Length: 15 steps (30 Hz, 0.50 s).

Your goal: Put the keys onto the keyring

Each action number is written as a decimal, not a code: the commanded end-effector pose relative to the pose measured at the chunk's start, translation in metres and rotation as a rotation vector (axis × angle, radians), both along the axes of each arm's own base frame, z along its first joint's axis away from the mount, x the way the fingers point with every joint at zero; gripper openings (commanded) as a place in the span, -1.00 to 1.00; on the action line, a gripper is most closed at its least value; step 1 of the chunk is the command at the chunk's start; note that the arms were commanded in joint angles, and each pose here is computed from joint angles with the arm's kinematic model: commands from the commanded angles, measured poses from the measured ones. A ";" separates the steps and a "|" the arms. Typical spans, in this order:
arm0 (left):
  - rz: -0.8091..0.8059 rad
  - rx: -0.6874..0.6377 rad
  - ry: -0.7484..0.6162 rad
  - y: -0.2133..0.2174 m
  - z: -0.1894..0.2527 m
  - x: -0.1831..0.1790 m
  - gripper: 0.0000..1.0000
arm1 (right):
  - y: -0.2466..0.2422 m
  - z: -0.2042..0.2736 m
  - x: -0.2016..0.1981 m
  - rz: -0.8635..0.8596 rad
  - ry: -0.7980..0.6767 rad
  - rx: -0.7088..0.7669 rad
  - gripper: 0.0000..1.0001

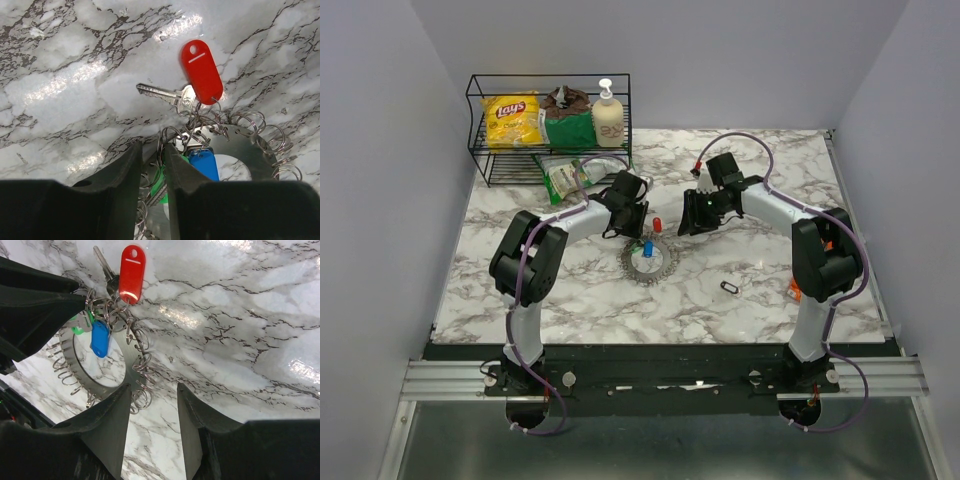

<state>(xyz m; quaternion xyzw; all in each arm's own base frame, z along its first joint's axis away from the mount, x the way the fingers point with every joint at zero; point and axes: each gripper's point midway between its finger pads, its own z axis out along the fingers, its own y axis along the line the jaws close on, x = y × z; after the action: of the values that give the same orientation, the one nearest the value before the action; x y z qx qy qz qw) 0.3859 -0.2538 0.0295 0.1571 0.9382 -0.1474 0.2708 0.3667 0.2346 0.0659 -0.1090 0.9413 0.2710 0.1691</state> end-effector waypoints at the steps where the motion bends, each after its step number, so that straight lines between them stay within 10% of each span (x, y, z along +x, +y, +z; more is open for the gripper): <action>1: 0.012 0.010 -0.044 0.002 0.012 0.003 -0.21 | 0.001 0.005 -0.004 0.020 -0.010 0.025 0.01; 15: 0.032 -0.062 -0.083 -0.006 0.038 0.009 0.01 | 0.002 0.003 -0.006 0.026 -0.005 0.031 0.02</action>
<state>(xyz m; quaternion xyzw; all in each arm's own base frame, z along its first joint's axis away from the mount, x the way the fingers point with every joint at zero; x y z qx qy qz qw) 0.3882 -0.2549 0.0399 0.1446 0.9354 -0.1531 0.2841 0.3600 0.2339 0.0600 -0.1088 0.9424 0.2737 0.1582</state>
